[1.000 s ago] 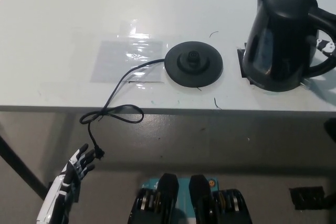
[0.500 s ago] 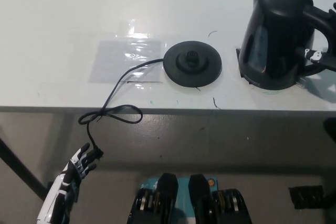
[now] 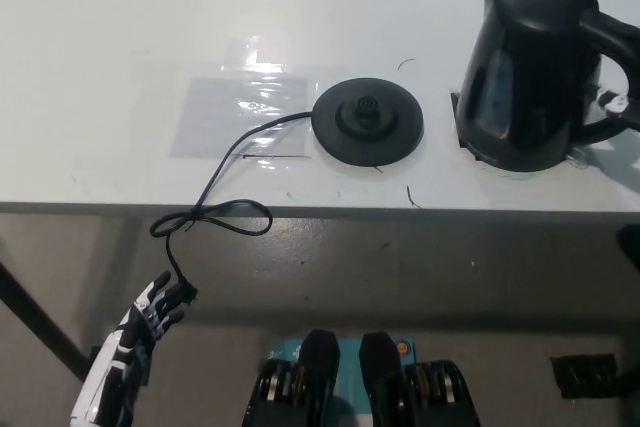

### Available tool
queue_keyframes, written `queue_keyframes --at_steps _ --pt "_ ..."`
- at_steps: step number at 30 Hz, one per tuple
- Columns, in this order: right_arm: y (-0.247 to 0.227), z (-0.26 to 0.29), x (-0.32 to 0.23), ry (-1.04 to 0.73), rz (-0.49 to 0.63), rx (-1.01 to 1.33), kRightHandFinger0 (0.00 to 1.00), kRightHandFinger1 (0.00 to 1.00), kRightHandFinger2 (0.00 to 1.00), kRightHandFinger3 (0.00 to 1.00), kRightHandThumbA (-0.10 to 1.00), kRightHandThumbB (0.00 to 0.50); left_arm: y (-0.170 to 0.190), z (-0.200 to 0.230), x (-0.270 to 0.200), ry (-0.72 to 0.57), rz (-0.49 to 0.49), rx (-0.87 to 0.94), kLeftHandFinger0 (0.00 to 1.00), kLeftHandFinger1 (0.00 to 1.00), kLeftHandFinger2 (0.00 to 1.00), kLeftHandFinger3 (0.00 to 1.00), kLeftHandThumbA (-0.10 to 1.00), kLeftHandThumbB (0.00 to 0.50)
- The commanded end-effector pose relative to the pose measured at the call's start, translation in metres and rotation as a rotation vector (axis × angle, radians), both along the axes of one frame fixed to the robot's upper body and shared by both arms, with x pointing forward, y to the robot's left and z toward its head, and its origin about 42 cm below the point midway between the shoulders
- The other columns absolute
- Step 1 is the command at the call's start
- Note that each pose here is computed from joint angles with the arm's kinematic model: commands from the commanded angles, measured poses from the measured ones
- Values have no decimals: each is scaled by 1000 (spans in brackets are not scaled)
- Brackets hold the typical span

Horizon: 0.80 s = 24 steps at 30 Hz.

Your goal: A kettle and its base are kept separately on the desk infront of the robot and the robot uses its right hand to lift the kettle by its handle and places it on its base to align it correctly.

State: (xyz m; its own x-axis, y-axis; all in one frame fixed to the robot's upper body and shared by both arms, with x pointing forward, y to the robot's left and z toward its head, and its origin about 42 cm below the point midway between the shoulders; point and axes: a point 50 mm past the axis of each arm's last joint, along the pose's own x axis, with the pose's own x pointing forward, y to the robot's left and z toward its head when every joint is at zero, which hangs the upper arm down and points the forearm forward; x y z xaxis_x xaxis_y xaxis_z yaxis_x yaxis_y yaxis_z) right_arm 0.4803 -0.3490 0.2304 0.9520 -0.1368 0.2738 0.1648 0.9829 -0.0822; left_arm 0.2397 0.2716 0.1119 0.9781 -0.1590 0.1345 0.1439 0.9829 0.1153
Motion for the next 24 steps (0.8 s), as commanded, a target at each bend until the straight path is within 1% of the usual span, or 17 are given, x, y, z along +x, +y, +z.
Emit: queue_keyframes --at_steps 1,2,3,4,5,8,9,10,12,13,16,19,20,22,23,24 --pt "7 61 4 -338 -226 120 1 99 381 399 -12 174 4 10 6 -45 -13 7 1000 1000 1000 1000 1000 185" --pt "9 64 3 -354 -226 136 0 139 460 494 -25 167 4 10 6 -45 -13 9 1000 1000 1000 1000 1000 184" --pt "10 67 2 -373 -225 155 8 178 533 583 -1 165 4 10 6 -44 -12 11 1000 1000 1000 1000 1000 185" --pt "11 69 0 -385 -224 167 31 229 595 641 2 162 4 10 6 -42 -12 11 1000 1000 1000 1000 1000 186" --pt "13 74 -2 -407 -220 189 26 287 670 718 -8 145 4 11 6 -38 -11 9 1000 1000 1000 1000 1000 194" --pt "14 77 -5 -418 -221 198 31 295 670 737 4 133 4 11 6 -35 -13 3 1000 1000 1000 1000 1000 200" --pt "15 79 -8 -430 -224 202 48 326 692 750 -10 124 3 11 7 -34 -15 -2 1000 1000 1000 1000 1000 187" --pt "15 80 -9 -435 -226 204 43 328 692 750 -18 127 3 10 7 -33 -16 -2 1000 1000 1000 1000 1000 186" --pt "14 81 -10 -441 -230 211 33 327 697 756 -26 120 4 10 7 -32 -17 0 1000 1000 1000 1000 1000 186" --pt "13 82 -10 -440 -230 221 13 316 692 761 -23 115 4 10 7 -32 -19 4 1000 1000 1000 1000 1000 193" --pt "12 82 -11 -437 -231 228 10 318 704 776 -6 115 5 11 8 -32 -21 -1 1000 1000 1000 1000 1000 203" --pt "10 82 -11 -431 -234 236 1 310 700 769 -16 113 6 10 8 -34 -21 -1 1000 1000 1000 1000 1000 206" --pt "10 83 -10 -431 -235 239 0 287 677 751 -42 110 6 10 9 -35 -22 0 1000 1000 1000 1000 1000 215" --pt "10 83 -10 -432 -235 241 0 287 677 751 -42 110 6 11 9 -36 -22 0 1000 1000 1000 1000 1000 215" --pt "11 84 -9 -438 -238 249 0 258 640 721 -95 100 7 10 10 -37 -24 1 1000 1000 1000 1000 1000 209" --pt "14 87 -9 -454 -242 272 0 220 605 697 -100 91 6 10 10 -40 -27 3 1000 1000 1000 1000 1000 198"
